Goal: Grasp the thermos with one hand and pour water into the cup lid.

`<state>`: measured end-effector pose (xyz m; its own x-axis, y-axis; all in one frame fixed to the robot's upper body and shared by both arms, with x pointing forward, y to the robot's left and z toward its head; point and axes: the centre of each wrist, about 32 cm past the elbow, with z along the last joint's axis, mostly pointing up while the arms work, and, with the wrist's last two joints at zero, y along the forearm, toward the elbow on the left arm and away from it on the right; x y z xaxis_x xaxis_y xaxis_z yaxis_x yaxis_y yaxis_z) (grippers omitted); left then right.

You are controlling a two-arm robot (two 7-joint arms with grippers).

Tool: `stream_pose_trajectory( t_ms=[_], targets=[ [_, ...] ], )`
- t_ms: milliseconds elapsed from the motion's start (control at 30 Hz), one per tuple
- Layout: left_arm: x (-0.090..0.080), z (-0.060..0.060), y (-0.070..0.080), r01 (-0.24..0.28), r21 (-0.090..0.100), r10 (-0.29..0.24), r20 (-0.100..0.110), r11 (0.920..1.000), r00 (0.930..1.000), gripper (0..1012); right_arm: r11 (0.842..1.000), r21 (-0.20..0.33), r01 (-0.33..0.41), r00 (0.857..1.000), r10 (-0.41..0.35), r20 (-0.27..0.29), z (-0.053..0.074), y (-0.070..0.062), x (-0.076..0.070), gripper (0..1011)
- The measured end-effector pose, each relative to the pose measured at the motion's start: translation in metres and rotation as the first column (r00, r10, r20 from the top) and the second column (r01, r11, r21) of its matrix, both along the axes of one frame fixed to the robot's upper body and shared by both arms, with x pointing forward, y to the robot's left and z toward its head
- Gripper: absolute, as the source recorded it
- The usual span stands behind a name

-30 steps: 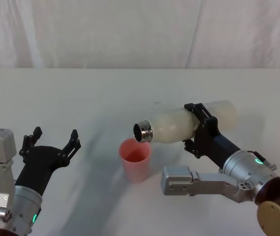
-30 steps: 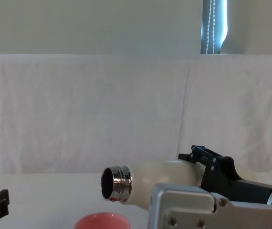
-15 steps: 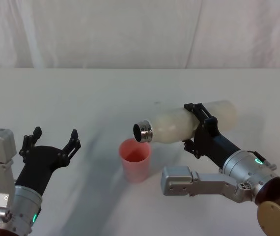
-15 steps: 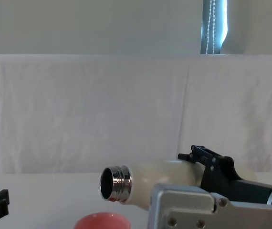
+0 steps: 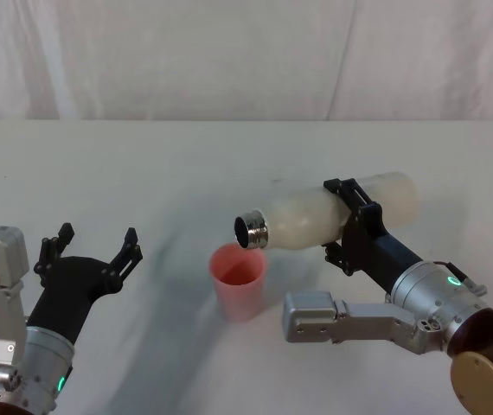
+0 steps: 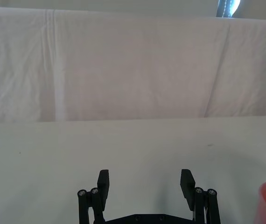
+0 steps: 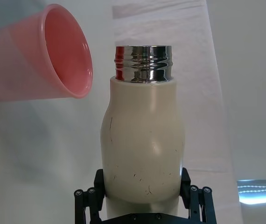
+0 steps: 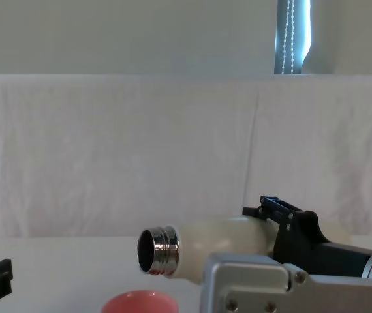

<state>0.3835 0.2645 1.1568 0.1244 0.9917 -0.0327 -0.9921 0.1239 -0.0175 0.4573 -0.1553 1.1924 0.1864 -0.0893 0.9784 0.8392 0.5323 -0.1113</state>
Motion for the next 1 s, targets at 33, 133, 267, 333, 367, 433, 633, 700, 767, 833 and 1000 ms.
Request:
stream_pose_trajectory(
  t_ms=[33,133,267,333,367,433,633,700,767,833,1000],
  targets=[
    [0.0000,0.0000,0.0000,0.000,0.000,0.000,0.000,1.0000,1.0000,1001,1.000,-0.001,0.000,1.000,0.000,0.001,0.0001,0.0001,0.0001,951],
    [0.0000,0.0000,0.0000,0.000,0.000,0.000,0.000,1.0000,1.0000,1001,1.000,-0.012,0.002,1.000,-0.002,0.007,0.0005,0.0011,0.0009,951],
    [0.0000,0.0000,0.0000,0.000,0.000,0.000,0.000,1.0000,1.0000,1001,1.000,-0.024,0.003,1.000,-0.003,0.010,0.0009,0.0022,0.0012,951],
    [0.0000,0.0000,0.0000,0.000,0.000,0.000,0.000,1.0000,1.0000,1001,1.000,-0.029,0.002,1.000,-0.002,0.012,0.0012,0.0026,0.0013,951],
    [0.0000,0.0000,0.0000,0.000,0.000,0.000,0.000,1.0000,1.0000,1001,1.000,-0.031,0.002,1.000,-0.001,0.011,0.0011,0.0027,0.0014,951],
    [0.0000,0.0000,0.0000,0.000,0.000,0.000,0.000,1.0000,1.0000,1001,0.999,-0.033,0.001,1.000,-0.001,0.011,0.0009,0.0028,0.0015,951],
    [0.0000,0.0000,0.0000,0.000,0.000,0.000,0.000,1.0000,1.0000,1001,0.999,-0.039,-0.001,1.000,0.001,0.012,0.0006,0.0028,0.0017,951],
    [0.0000,0.0000,0.0000,0.000,0.000,0.000,0.000,1.0000,1.0000,1001,0.999,-0.042,-0.002,1.000,0.002,0.013,0.0008,0.0027,0.0018,951],
    [0.0000,0.0000,0.0000,0.000,0.000,0.000,0.000,1.0000,1.0000,1001,0.999,-0.045,-0.003,1.000,0.003,0.014,0.0009,0.0025,0.0020,951],
    [0.0000,0.0000,0.0000,0.000,0.000,0.000,0.000,1.0000,1.0000,1001,0.999,-0.055,-0.005,1.000,0.006,0.017,0.0010,0.0025,0.0020,951],
    [0.0000,0.0000,0.0000,0.000,0.000,0.000,0.000,1.0000,1.0000,1001,0.998,-0.067,-0.007,1.000,0.009,0.024,0.0020,0.0023,0.0021,951]
  ],
)
